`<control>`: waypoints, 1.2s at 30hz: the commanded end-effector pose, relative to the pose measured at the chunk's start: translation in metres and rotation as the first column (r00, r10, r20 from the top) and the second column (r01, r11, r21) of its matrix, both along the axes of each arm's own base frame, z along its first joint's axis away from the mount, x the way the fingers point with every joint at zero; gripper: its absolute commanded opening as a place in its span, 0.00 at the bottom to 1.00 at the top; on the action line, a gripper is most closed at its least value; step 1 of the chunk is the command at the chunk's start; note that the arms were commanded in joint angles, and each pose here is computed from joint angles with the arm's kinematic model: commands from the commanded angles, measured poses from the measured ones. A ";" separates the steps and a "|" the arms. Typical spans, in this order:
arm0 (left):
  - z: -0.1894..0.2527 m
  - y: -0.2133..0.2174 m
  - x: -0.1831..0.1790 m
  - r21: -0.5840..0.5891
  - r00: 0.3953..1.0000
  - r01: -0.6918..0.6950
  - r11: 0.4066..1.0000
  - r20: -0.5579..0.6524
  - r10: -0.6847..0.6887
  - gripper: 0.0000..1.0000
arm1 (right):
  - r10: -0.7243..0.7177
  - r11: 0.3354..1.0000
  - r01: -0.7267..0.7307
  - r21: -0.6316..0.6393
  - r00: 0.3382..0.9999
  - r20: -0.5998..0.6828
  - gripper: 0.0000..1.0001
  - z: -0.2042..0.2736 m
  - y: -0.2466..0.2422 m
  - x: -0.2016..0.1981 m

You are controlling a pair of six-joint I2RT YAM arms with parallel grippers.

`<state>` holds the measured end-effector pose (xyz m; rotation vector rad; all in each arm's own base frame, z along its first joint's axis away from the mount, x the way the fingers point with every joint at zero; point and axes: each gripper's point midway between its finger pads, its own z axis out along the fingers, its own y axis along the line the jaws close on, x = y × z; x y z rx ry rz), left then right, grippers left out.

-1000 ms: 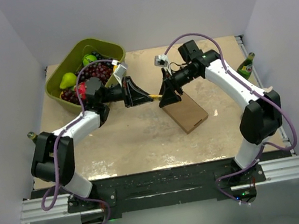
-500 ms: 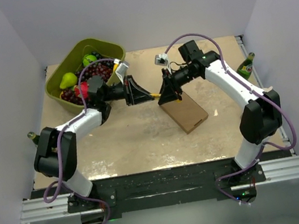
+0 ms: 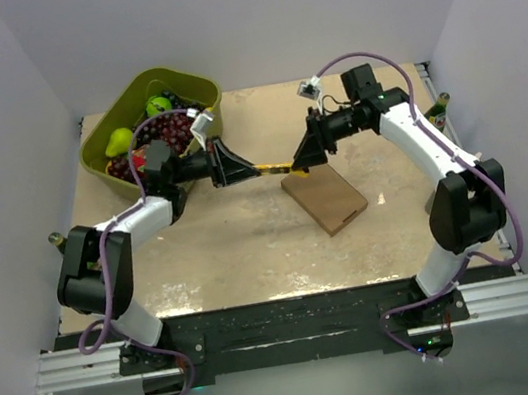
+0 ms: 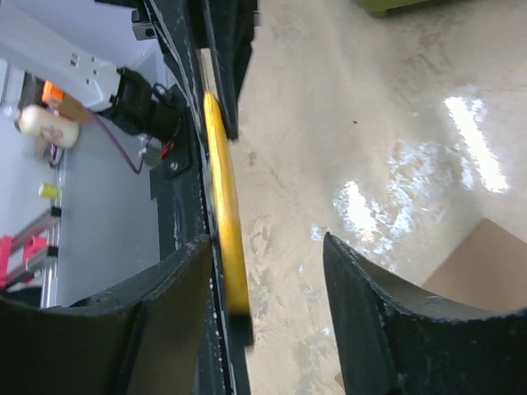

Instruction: Unpack the express box

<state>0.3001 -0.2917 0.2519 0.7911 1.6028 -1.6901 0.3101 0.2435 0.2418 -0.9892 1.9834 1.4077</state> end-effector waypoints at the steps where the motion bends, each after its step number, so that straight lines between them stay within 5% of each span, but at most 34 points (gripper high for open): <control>1: 0.031 0.025 0.005 -0.100 0.994 -0.102 0.990 0.019 0.104 0.00 | 0.016 0.996 -0.016 0.082 1.000 -0.007 0.64 0.027 -0.003 -0.014; 11: 0.036 0.021 0.004 -0.117 0.998 -0.056 0.992 0.014 0.058 0.00 | -0.002 0.993 0.007 0.120 0.999 -0.041 0.56 0.031 0.010 0.000; 19: 0.025 0.018 0.008 -0.094 0.999 -0.045 0.995 -0.015 0.044 0.00 | 0.023 0.987 -0.012 0.163 0.998 -0.064 0.27 0.034 0.015 0.002; 23: 0.019 0.017 0.010 -0.081 0.999 -0.049 0.995 -0.009 0.049 0.00 | 0.043 0.986 -0.033 0.161 0.997 -0.058 0.00 0.034 0.015 -0.003; 26: 0.014 0.017 0.012 -0.061 0.999 -0.046 0.997 0.003 0.046 0.00 | 0.047 0.993 -0.047 0.105 0.999 0.002 0.00 0.028 0.009 -0.006; 30: -0.007 0.022 0.021 0.045 0.999 -0.045 0.998 0.032 0.043 0.62 | 0.074 0.997 -0.069 -0.041 0.989 0.132 0.00 0.015 -0.006 -0.007; 31: -0.003 0.028 0.028 0.067 0.995 -0.061 0.996 0.084 0.055 0.68 | 0.106 0.992 -0.088 -0.089 0.970 0.217 0.00 0.011 -0.012 -0.003; 32: 0.000 0.033 0.037 0.098 0.947 -0.103 0.990 0.313 0.067 0.70 | 0.119 0.988 -0.092 -0.127 0.968 0.223 0.00 0.010 -0.017 -0.005; 33: -0.008 0.038 0.034 0.187 0.965 -0.101 0.977 0.258 0.050 0.72 | 0.136 0.982 -0.098 -0.161 0.961 0.243 0.00 0.008 -0.021 -0.004; 34: -0.013 0.037 0.030 0.233 0.950 -0.094 0.968 0.313 0.016 0.73 | 0.186 0.966 -0.113 -0.232 0.927 0.325 0.00 0.005 -0.027 0.002; 36: -0.022 0.039 0.028 0.322 0.907 -0.109 0.940 0.420 -0.039 0.73 | 0.251 0.940 -0.166 -0.299 0.929 0.273 0.00 -0.007 -0.036 -0.010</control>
